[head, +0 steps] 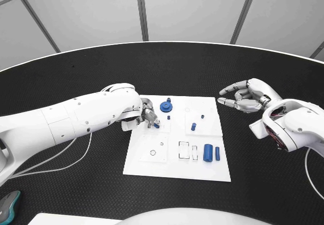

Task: Assemble the parts on the task board

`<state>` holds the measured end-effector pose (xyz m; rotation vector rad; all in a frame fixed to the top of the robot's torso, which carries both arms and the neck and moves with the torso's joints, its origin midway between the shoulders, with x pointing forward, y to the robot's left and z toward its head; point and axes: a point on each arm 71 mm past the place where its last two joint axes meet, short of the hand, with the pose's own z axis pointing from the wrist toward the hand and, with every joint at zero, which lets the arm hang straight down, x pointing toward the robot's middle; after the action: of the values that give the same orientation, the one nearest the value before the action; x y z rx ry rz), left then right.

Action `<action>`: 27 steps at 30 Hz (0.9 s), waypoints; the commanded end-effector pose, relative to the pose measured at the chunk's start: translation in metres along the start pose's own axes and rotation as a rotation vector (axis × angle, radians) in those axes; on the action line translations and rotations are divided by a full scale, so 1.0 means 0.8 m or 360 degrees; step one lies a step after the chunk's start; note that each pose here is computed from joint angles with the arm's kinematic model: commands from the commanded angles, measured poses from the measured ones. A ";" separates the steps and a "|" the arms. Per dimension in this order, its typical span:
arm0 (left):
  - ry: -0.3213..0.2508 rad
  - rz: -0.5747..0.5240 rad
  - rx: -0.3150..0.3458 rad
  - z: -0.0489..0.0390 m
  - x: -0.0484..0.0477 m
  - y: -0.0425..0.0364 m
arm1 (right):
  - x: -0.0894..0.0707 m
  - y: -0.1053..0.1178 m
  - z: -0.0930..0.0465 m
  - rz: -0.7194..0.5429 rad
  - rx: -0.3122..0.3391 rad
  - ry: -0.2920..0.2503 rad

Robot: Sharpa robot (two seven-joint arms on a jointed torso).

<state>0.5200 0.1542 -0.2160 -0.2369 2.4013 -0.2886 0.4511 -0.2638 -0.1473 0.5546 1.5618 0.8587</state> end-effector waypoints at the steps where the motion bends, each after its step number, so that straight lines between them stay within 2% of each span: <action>1: -0.0003 -0.0002 -0.0001 0.000 0.000 0.0002 | 0.000 0.000 0.000 0.0000 0.0000 0.0000; 27: 0.0017 0.0013 -0.0017 0.002 0.000 0.0009 | 0.000 0.000 0.000 -0.0001 0.0002 0.0001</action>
<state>0.5210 0.1547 -0.2169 -0.2305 2.4139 -0.2748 0.4515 -0.2639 -0.1475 0.5550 1.5630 0.8575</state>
